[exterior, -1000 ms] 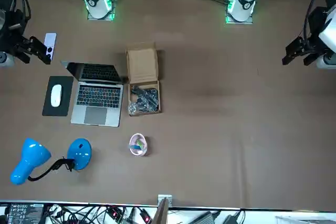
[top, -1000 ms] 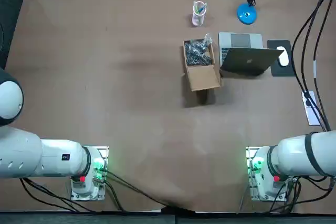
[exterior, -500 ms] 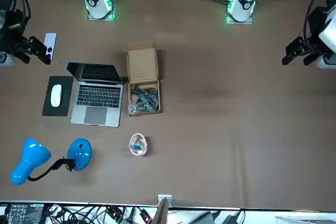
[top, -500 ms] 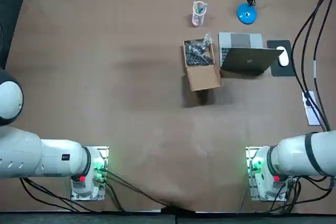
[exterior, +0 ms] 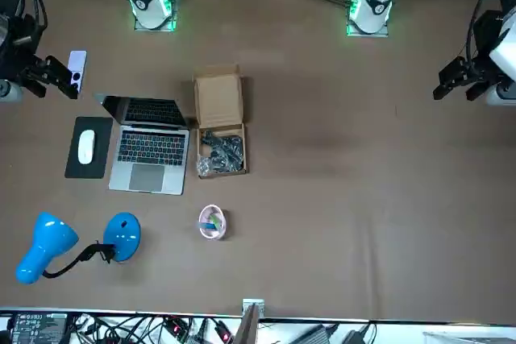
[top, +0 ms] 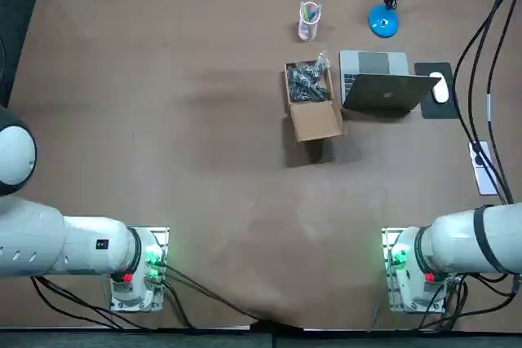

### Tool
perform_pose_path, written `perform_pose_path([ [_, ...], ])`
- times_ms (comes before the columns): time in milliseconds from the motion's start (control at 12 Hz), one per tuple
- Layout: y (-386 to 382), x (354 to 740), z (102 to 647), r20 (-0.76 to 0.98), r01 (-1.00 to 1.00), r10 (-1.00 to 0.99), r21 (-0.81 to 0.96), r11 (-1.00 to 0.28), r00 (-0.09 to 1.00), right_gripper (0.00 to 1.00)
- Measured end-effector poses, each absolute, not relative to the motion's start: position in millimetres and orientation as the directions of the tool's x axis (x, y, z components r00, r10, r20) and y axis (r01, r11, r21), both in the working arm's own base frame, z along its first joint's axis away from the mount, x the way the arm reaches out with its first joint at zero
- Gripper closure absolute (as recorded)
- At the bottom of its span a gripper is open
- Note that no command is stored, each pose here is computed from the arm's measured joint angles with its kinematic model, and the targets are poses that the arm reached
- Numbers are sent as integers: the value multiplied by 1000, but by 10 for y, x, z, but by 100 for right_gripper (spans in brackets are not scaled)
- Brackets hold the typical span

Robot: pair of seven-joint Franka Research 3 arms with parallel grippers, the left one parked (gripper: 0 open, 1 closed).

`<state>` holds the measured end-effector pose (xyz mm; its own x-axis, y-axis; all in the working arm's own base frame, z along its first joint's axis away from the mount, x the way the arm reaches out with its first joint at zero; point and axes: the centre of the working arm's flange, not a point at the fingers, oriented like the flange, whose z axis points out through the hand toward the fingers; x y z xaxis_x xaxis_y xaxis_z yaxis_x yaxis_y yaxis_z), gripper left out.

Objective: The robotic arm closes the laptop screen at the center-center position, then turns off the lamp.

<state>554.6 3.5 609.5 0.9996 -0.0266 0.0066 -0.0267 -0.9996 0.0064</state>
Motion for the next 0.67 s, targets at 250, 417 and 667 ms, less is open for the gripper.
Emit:
perform_pose_path([
  [250, 108, 5545, 6094, 7, -13, -13, 7, -1000, 1000, 0],
  [417, 208, 5542, 6094, 7, 5, 5, 7, -1000, 1000, 0],
  [667, 244, 5541, 6089, 5, 10, 10, 7, -1000, 1000, 0],
])
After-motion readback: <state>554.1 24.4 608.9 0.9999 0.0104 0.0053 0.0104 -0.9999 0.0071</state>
